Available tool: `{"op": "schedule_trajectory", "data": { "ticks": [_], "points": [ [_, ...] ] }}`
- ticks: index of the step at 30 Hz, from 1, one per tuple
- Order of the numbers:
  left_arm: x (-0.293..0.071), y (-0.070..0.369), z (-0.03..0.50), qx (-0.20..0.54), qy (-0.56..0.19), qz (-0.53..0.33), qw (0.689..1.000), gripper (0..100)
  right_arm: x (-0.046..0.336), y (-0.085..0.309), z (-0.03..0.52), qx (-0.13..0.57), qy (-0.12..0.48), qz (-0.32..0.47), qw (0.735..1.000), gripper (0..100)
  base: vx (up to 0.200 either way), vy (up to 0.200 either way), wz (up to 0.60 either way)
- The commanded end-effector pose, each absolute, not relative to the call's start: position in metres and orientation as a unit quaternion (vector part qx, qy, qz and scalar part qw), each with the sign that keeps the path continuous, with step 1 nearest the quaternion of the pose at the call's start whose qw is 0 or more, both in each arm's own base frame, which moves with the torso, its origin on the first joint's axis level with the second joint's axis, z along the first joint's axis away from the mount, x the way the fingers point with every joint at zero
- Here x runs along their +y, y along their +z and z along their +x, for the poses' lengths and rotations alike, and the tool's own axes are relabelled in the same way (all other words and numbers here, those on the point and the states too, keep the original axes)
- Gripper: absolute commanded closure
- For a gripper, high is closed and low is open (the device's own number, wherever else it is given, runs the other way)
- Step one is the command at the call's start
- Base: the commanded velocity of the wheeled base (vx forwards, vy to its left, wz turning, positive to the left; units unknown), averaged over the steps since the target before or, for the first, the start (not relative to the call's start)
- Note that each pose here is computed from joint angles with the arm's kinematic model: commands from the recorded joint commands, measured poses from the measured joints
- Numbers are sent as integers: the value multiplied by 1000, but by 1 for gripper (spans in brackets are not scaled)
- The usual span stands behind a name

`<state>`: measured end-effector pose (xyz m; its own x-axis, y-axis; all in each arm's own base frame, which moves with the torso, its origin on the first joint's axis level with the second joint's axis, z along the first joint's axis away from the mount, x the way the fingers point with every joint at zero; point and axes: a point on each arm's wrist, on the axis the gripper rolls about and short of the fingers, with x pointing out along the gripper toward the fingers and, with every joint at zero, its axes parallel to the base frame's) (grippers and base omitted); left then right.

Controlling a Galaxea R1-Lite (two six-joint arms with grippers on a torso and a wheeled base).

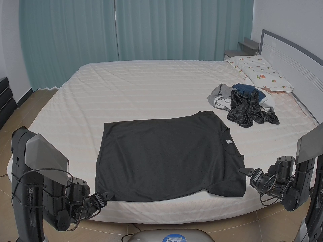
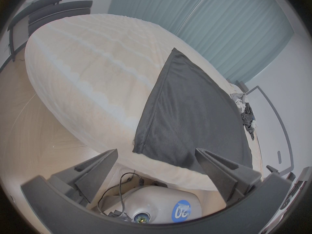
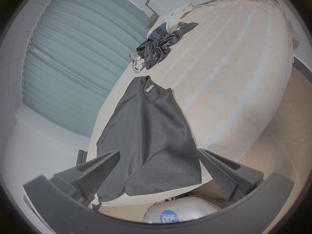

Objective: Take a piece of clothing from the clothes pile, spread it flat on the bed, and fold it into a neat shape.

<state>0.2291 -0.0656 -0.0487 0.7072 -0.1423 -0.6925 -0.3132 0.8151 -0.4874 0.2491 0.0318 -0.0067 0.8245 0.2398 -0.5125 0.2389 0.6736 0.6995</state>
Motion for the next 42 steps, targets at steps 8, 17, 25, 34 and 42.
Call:
{"op": "schedule_trajectory", "data": {
  "ticks": [8, 17, 25, 34, 42],
  "points": [
    [-63, -48, 231, 356, 63, -302, 882, 100, 32, -6, 248, 295, 5, 405, 866, 0, 0, 0, 0],
    [-57, -45, 227, 348, 87, -294, 886, 100, 32, -6, 248, 296, 4, 405, 865, 0, 0, 0, 0],
    [-55, -43, 226, 335, 108, -271, 896, 100, 32, -7, 247, 298, 4, 399, 867, 0, 0, 0, 0],
    [-55, -43, 228, 332, 104, -279, 895, 100, 34, -17, 258, 303, 11, 366, 880, 0, 0, 0, 0],
    [-57, -35, 234, 312, 97, -295, 898, 100, 34, -26, 266, 324, 6, 339, 883, 0, 0, 0, 0]
  ]
}}
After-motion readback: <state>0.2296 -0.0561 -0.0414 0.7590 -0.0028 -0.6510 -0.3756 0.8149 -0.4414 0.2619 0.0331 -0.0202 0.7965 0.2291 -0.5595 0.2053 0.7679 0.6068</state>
